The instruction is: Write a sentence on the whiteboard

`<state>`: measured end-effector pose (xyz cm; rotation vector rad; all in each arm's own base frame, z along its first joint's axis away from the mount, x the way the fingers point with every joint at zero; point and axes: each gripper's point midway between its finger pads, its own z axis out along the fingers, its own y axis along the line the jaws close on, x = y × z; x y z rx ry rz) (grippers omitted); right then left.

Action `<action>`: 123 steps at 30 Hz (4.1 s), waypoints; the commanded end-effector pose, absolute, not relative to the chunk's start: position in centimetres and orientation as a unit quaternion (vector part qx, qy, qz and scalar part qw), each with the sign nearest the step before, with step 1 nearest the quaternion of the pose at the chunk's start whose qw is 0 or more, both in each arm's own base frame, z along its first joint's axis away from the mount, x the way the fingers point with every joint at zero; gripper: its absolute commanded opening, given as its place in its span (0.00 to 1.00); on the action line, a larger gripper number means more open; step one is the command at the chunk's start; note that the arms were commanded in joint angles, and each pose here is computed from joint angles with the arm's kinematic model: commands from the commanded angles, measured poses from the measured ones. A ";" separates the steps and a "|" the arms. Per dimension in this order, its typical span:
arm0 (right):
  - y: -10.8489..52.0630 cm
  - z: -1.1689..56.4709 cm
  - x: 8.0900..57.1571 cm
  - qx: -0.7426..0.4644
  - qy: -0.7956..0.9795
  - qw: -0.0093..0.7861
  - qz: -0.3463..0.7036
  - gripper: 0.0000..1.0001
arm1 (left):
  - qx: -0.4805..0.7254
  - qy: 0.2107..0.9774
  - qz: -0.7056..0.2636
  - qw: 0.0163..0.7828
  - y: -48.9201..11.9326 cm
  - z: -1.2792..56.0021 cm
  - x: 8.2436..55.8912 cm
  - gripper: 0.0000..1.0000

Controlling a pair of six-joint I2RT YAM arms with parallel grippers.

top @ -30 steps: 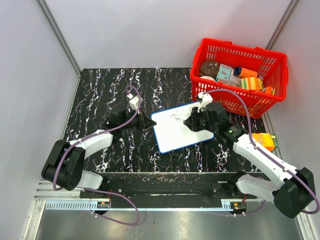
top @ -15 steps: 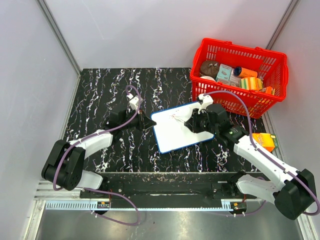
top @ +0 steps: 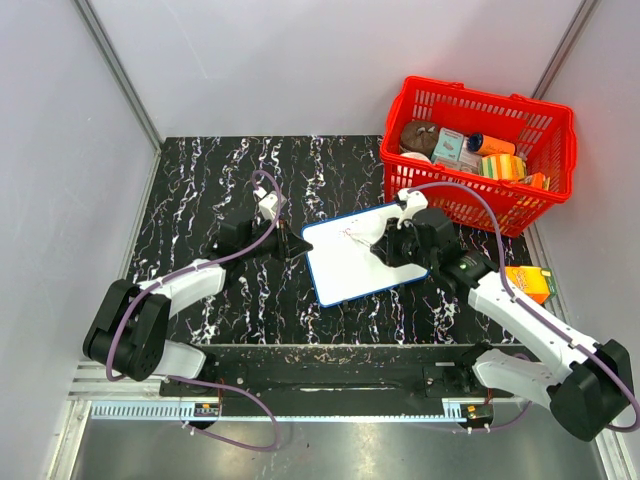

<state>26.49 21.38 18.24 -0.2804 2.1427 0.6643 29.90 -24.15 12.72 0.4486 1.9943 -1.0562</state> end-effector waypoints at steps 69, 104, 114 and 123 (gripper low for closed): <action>21.2 19.0 26.5 -0.106 0.847 0.445 0.270 0.00 | 0.201 0.798 -0.327 0.464 -22.2 11.7 32.8 0.00; 21.1 21.7 28.5 -0.085 0.823 0.496 0.264 0.00 | 0.201 0.799 -0.324 0.464 -22.1 11.6 32.8 0.00; 20.7 19.6 27.8 -0.088 0.841 0.472 0.251 0.00 | 0.201 0.799 -0.324 0.465 -22.1 11.7 32.8 0.00; 20.5 18.7 26.4 -0.101 0.847 0.455 0.257 0.00 | 0.201 0.800 -0.322 0.464 -22.1 11.6 32.8 0.00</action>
